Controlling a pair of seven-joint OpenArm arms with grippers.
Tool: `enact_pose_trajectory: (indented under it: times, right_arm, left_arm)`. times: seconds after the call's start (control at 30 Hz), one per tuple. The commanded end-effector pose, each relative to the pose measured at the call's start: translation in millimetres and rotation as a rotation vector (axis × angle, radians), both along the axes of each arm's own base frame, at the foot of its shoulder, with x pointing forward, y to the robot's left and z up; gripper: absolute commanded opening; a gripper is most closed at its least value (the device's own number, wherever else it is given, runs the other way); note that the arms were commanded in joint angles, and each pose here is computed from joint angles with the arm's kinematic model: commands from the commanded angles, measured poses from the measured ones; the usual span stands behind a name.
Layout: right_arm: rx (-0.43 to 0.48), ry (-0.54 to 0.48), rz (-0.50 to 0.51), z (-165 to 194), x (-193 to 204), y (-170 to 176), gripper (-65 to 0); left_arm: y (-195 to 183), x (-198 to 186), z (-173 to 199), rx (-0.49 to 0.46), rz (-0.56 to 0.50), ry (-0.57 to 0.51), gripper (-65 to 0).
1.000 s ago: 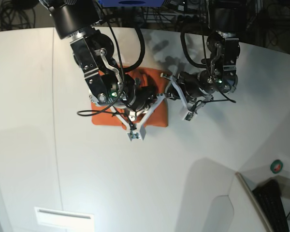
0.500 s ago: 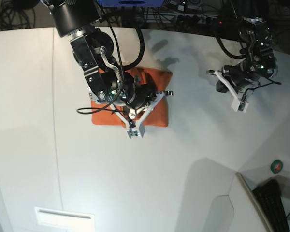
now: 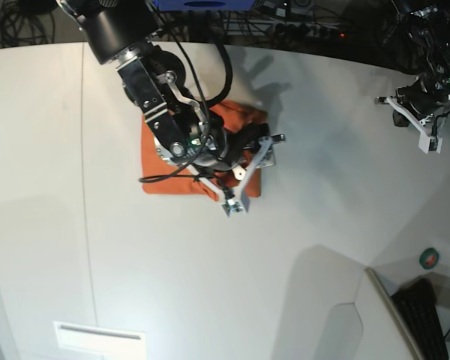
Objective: Layout the t-shirt on the table in an organized manner, then fold the t-shirt properly
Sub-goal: 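Lay the folded end down and press it flat with the right gripper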
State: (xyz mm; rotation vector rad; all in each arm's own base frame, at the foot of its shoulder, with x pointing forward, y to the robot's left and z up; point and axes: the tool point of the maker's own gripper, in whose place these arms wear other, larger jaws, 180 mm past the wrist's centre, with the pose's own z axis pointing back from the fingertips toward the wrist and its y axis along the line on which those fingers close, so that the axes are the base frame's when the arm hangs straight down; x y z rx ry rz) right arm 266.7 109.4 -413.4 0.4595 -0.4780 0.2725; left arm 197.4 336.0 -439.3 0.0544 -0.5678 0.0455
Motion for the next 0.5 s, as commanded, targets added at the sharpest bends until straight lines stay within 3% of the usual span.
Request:
enact_pose_trajectory:
  times: [0.0, 0.1, 0.17, 0.33, 0.47]
  right_arm:
    - [0.031, -0.052, 0.028, 17.6, 8.1, 14.6, -25.4]
    - [0.031, -0.081, 0.086, 27.6, 4.4, 27.6, -26.1]
    - [0.047, -0.091, 0.085, 42.6, 4.2, 24.3, -31.8]
    - [0.066, -0.103, -0.038, 59.0, 6.6, -23.6, -65.0]
    - [0.036, -0.078, -0.148, 38.8, 24.6, -54.9, -65.0]
  left_arm:
    - [5.6, 10.6, 13.1, 0.021, -0.010, -0.047, -65.0]
    - [6.6, 10.8, 13.8, 0.023, -0.009, -0.048, -65.0]
    - [28.2, 6.3, 22.0, 0.057, 0.021, -0.052, -65.0]
    - [74.3, -14.6, 36.5, 0.091, 0.166, -0.078, -65.0]
    - [71.4, -16.6, 39.3, 0.083, 0.100, -0.079, -65.0]
